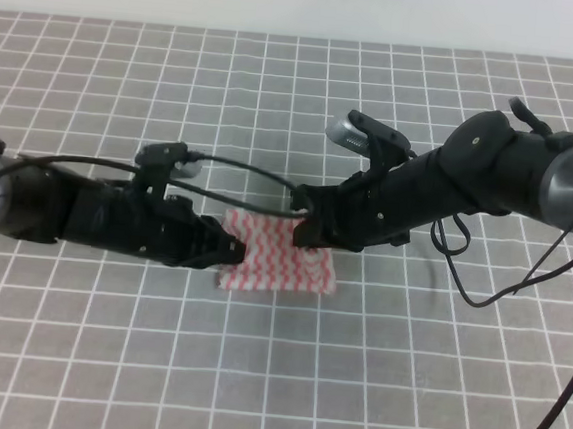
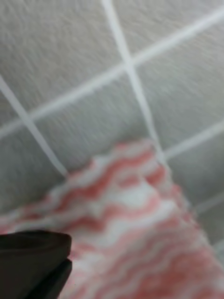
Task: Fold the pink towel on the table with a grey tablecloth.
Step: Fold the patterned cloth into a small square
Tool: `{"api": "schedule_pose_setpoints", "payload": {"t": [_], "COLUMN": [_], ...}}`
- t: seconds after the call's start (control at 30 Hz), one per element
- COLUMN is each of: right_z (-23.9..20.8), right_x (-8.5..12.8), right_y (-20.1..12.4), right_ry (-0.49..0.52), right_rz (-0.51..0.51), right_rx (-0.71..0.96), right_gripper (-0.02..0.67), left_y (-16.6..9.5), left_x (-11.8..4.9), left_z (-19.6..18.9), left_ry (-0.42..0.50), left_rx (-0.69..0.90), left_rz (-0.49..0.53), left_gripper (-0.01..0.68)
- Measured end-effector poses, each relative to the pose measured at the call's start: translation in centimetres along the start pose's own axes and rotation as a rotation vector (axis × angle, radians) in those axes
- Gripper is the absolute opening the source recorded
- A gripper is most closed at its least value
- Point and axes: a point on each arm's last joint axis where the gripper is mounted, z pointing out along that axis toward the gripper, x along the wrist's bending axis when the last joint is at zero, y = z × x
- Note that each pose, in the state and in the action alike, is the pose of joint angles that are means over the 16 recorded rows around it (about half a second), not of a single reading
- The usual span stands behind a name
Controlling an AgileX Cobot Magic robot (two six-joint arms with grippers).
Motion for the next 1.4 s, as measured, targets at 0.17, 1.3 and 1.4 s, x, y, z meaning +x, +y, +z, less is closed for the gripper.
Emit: {"api": "schedule_pose_setpoints", "payload": {"t": [0.17,1.3,1.4], "right_z": [0.0,0.0,0.1], "right_x": [0.0,0.3,0.6], "right_y": [0.0,-0.1,-0.1], "right_ry": [-0.001,0.017,0.033], "right_rz": [-0.002,0.004,0.007], "right_rx": [0.0,0.006,0.007], "right_gripper": [-0.012,-0.01,-0.01], "left_y": [-0.3,0.3,0.2], "left_x": [0.4,0.6,0.7], "left_z": [0.3,-0.6,-0.4], "left_ry": [0.017,0.109,0.112], "left_rx": [0.017,-0.002,0.001], "left_rz": [-0.003,0.023,0.018], "left_gripper": [0.0,-0.001,-0.001]}}
